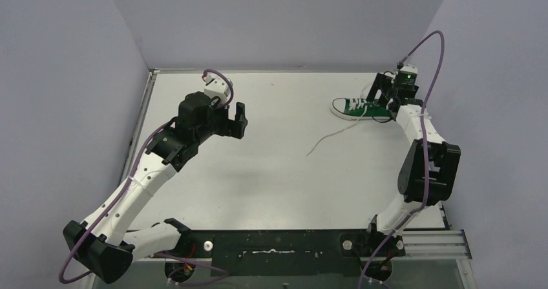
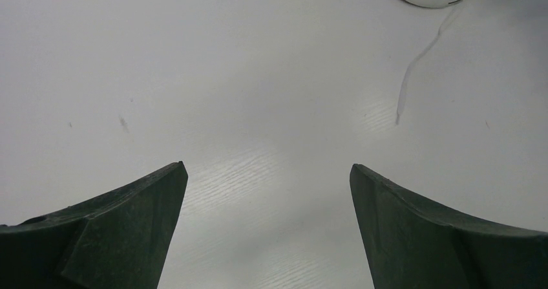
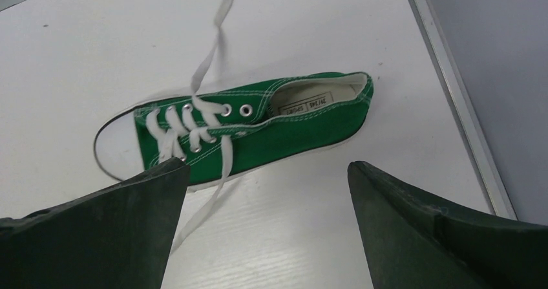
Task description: Tie the shoes
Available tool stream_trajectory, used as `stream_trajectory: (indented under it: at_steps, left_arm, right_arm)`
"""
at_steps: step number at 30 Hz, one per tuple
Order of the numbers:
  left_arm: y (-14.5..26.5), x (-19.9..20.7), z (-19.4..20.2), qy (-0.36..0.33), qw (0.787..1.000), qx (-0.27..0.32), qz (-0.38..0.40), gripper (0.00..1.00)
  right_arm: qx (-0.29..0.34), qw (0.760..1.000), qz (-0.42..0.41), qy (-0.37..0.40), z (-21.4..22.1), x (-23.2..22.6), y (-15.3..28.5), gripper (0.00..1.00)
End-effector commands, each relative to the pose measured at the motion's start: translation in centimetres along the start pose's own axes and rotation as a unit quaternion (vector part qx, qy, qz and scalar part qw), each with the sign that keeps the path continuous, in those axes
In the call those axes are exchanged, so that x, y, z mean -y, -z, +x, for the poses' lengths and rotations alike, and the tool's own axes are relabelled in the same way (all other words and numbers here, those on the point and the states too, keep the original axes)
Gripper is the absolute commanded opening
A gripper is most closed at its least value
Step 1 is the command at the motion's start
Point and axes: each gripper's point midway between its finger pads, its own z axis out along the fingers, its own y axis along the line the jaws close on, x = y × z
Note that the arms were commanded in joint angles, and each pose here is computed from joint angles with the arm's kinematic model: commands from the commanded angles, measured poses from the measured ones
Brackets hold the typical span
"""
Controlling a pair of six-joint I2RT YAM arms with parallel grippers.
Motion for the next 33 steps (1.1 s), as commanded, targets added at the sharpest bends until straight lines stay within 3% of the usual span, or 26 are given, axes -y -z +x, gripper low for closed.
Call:
stream_trajectory:
  at_steps: [1,9,17,25,33]
  left_arm:
    - [1.1,1.8,-2.8,-0.024,0.998,0.048,0.014,0.97]
    - [0.9,5.9,-0.9,-0.066,0.996,0.028,0.061,0.97]
    - [1.1,6.7,-0.5,-0.082,0.994,0.028,0.060,0.97]
    - [1.8,6.9,-0.9,-0.069,0.994,0.040,0.069,0.97]
    - [2.4,7.0,-1.2,-0.051,0.994,0.052,0.081,0.97]
  right_arm:
    - [0.045,0.999,-0.023,0.000,-4.6,1.1,-2.8,0.99]
    - [0.017,1.000,-0.020,-0.003,-6.3,3.0,-9.9,1.00]
    - [-0.084,0.993,-0.048,-0.062,-2.6,2.0,-14.9,0.99]
    - [-0.187,0.967,-0.100,-0.143,2.5,-0.4,-13.1,0.93]
    - [-0.270,0.942,-0.118,-0.162,9.0,-4.8,-8.3,0.91]
